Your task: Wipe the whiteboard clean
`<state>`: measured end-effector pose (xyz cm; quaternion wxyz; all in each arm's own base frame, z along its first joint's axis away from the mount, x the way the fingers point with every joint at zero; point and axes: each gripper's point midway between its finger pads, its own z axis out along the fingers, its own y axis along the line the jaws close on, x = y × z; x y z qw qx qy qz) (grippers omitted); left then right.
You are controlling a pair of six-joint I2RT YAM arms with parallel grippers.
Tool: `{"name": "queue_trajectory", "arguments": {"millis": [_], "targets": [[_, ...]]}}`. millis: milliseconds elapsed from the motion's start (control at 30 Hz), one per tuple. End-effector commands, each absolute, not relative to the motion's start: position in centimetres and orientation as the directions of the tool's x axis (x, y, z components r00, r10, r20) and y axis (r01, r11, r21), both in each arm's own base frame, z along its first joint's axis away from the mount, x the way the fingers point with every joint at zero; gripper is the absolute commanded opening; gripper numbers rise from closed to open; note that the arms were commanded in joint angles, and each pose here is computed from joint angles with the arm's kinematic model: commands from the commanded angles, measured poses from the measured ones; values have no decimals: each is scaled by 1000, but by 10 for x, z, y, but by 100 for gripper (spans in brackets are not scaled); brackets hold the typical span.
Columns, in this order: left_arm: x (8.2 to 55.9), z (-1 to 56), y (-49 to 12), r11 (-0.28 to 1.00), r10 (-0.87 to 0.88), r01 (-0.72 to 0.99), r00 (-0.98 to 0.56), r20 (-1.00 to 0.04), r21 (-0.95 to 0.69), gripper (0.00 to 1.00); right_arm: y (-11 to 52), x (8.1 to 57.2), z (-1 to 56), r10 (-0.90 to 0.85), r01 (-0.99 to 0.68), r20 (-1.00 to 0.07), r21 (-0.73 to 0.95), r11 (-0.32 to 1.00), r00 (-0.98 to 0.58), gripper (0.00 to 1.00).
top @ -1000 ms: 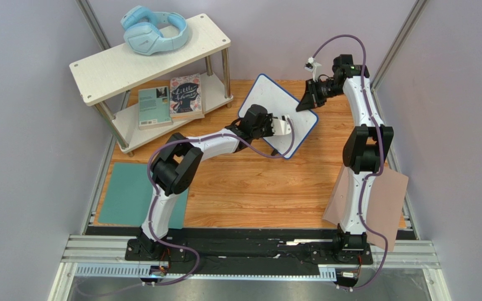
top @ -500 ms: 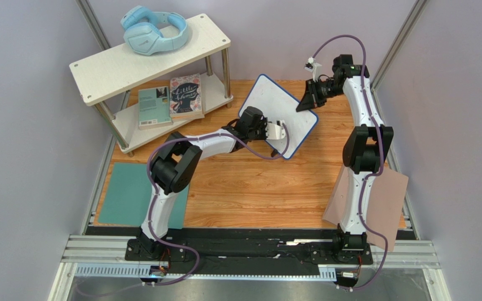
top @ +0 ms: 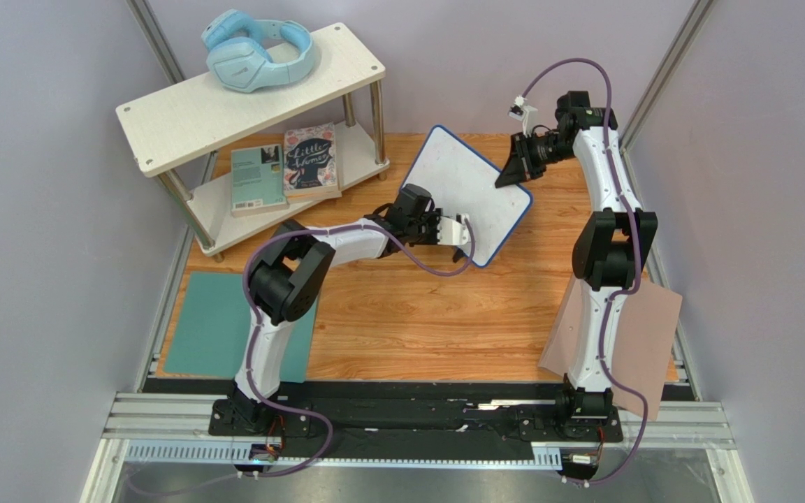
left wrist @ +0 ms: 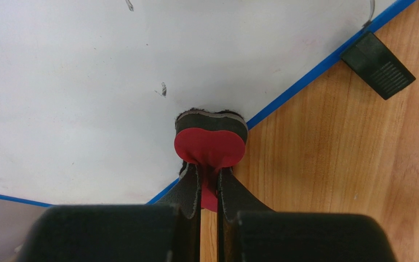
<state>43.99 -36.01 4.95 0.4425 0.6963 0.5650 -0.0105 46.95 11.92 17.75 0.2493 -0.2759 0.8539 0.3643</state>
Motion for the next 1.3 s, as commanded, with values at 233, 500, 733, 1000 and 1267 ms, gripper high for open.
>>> {"name": "queue_trajectory", "arguments": {"millis": [233,500,733,1000,1267], "targets": [[463,133,-436,84,632,694,518,-576,716,0,126,436,133,-425,-643,-485,523,559,-764,0],[439,145,-484,61,559,690,575,-597,721,0,126,438,135,-423,-646,-492,518,561,-761,0],[398,146,-512,-24,489,692,638,-595,722,0,126,438,134,-422,-645,-490,521,560,-763,0],[363,122,-514,-133,493,726,639,-590,675,0,127,437,135,-420,-644,-491,524,557,-763,0],[360,87,-484,-221,604,732,622,-499,645,0,128,436,137,-418,-646,-495,527,553,-762,0]]}}
